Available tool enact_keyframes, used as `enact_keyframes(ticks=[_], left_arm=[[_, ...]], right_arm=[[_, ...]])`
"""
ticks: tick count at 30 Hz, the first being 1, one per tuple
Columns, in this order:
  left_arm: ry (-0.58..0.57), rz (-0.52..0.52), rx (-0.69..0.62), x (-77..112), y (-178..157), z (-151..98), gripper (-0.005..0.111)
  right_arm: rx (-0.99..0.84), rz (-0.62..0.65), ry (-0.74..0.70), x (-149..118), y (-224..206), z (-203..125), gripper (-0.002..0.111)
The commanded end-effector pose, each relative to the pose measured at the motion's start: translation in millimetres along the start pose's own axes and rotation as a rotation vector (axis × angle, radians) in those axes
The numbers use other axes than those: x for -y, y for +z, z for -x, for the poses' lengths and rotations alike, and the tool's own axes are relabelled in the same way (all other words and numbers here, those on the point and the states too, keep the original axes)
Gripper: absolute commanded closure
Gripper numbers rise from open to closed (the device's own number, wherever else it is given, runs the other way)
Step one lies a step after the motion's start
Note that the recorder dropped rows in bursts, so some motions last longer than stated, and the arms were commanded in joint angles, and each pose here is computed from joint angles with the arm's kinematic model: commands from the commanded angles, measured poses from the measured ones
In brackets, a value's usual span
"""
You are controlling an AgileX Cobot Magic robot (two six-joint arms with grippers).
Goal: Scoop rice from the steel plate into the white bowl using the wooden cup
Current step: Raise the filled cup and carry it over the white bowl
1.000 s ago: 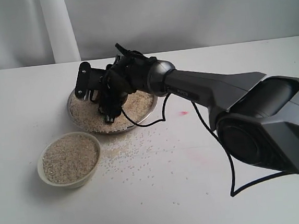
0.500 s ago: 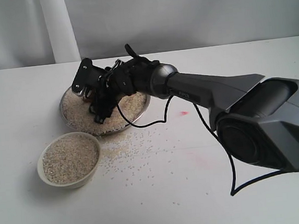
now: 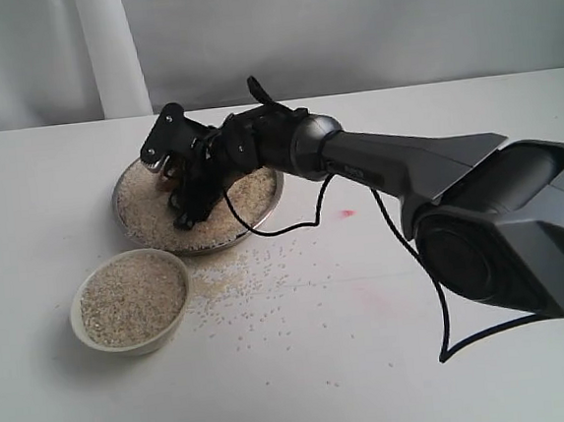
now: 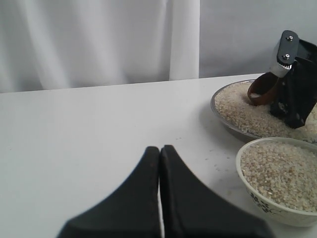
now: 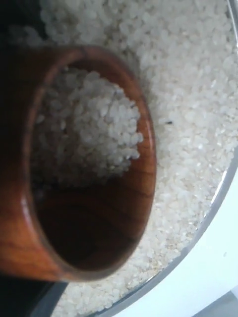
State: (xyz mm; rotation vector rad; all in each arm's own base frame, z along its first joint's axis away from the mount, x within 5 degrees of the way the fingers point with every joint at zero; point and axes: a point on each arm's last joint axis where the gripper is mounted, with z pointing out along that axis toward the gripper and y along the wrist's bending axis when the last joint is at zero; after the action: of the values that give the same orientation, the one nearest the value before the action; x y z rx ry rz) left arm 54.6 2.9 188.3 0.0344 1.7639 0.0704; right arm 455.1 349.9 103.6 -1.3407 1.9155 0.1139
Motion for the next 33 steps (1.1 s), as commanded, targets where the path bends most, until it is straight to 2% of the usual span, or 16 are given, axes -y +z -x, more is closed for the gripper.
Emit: enact_keyframes(ticks=[1,16,24,33], left_arm=[[-0.013,-0.006,0.009,0.5,0.2,0.4,0.107],[-0.013,-0.006,0.009,0.5,0.2,0.4,0.107],[-0.013,-0.006,0.009,0.5,0.2,0.4,0.107],[-0.013,-0.006,0.009,0.5,0.2,0.4,0.107]], right_arm=[[0.056,-0.026,0.033,14.9,-23.0,19.0,0.108],[0.157,-0.028,0.077,30.6,-72.4,58.1,0.108],[0.22,0.045,0.054,33.7,-114.6,84.4,0.108],[0.2,0.19,-0.071,27.1,-169.1,103.6,0.108]])
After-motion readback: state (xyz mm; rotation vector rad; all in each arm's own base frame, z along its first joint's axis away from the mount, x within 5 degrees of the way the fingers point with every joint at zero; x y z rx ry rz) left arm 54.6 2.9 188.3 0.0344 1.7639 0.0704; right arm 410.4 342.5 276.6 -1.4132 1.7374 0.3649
